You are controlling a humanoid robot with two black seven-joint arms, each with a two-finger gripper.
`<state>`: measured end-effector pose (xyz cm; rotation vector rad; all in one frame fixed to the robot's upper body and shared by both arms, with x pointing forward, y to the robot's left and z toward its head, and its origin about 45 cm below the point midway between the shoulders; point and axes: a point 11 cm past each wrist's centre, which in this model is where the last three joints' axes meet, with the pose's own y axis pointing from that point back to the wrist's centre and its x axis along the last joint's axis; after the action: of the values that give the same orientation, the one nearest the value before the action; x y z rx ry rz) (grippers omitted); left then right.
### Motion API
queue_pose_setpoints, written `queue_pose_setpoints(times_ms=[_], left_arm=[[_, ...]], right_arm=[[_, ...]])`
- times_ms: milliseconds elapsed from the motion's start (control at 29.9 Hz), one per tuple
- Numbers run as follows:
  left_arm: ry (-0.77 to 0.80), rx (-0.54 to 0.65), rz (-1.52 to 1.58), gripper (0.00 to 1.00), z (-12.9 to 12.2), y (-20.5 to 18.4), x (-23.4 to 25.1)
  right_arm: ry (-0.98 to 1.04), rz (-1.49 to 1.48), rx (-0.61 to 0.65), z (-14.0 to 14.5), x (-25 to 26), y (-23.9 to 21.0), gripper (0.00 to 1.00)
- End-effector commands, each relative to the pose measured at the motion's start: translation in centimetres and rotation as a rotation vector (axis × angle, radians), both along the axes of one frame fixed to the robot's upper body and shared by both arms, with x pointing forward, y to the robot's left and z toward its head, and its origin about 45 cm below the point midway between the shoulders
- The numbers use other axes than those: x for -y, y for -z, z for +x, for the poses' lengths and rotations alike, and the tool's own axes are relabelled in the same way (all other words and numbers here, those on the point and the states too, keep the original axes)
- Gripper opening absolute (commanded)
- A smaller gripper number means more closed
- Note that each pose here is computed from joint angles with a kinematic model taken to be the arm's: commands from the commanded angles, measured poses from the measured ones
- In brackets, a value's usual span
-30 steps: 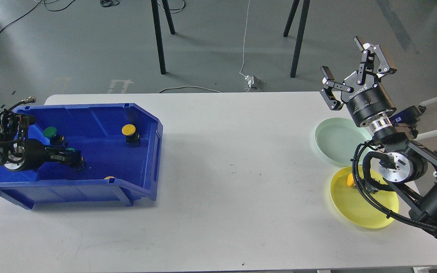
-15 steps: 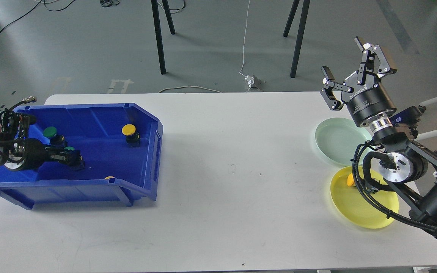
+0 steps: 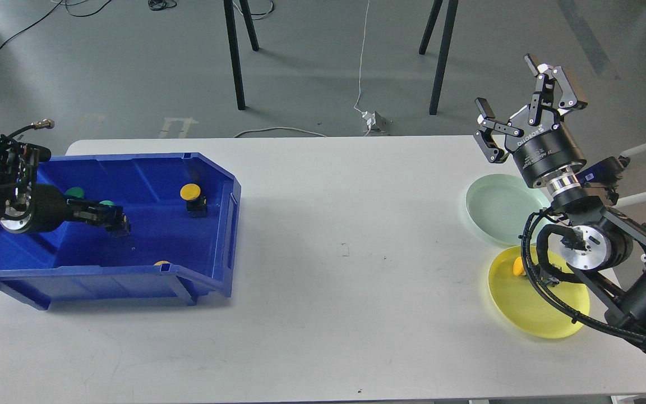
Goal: Pass button and place on color plate
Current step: 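Grasp a green button in the blue bin with the left gripper, then lift the green button and raise it toward the right gripper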
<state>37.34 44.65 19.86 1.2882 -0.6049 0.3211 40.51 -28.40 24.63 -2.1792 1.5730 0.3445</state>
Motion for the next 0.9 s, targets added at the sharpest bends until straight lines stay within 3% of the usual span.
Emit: queue_pose_setpoints(times_ms=[0, 267, 434, 568, 635, 869], left_arm=[[0.034, 0.049, -0.065, 0.3, -0.2, -3.1, 1.1], [0.091, 0.238, -0.234, 0.31, -0.3, -13.9, 3.4], [0.158, 0.388, -0.564, 0.31, -0.1, -21.8, 8.5], [0.216, 0.418, -0.864, 0.3, 0.8, -25.4, 13.1], [0.248, 0.386, -0.978, 0.3, 1.8, -25.3, 15.9], [0.206, 0.232, -1.219, 0.3, 6.9, -19.2, 24.9]], right_arm=[[0.0, 0.0, 0.0, 0.0, 0.0, 0.0, 0.96], [-0.001, 0.001, 0.0, 0.0, -0.1, 0.0, 0.96], [0.0, 0.004, 0.001, 0.1, -0.2, -0.1, 0.96], [0.002, 0.0, 0.005, 0.1, 0.1, -0.2, 0.96], [0.008, -0.01, 0.01, 0.2, 0.5, -0.5, 0.96], [0.04, -0.065, 0.027, 0.2, 3.1, -1.6, 0.96]])
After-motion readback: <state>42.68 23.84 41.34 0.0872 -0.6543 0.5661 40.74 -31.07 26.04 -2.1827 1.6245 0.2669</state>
